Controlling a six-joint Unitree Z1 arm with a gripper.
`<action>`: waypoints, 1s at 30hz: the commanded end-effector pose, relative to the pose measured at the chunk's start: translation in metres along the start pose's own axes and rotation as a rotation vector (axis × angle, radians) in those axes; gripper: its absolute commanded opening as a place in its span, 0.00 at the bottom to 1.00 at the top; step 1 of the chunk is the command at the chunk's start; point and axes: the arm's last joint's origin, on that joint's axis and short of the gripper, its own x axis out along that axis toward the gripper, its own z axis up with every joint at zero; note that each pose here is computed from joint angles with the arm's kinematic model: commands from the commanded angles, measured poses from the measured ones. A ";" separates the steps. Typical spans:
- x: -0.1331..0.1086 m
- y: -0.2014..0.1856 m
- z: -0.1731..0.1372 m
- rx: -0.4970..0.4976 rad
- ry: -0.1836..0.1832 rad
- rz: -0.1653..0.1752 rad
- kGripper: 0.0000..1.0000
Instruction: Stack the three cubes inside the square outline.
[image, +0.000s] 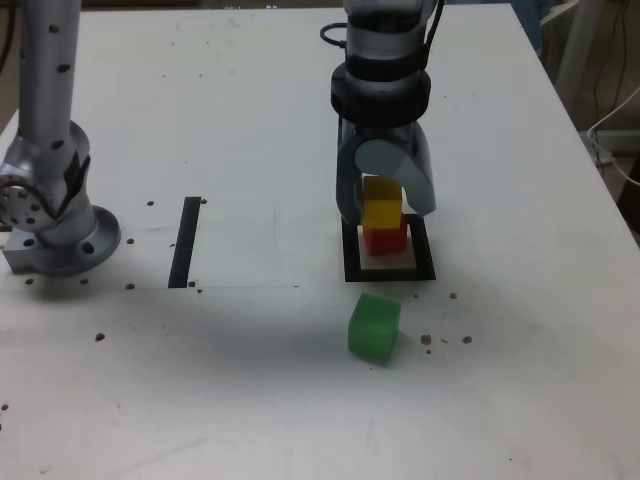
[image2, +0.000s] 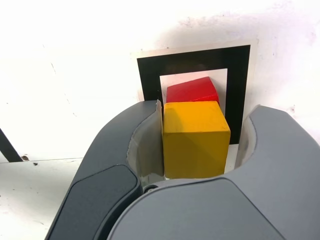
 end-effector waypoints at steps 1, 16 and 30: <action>-0.003 0.000 0.000 0.008 -0.012 0.002 1.00; -0.006 0.000 0.003 0.028 -0.037 0.009 1.00; -0.029 0.002 -0.028 0.022 0.043 0.030 1.00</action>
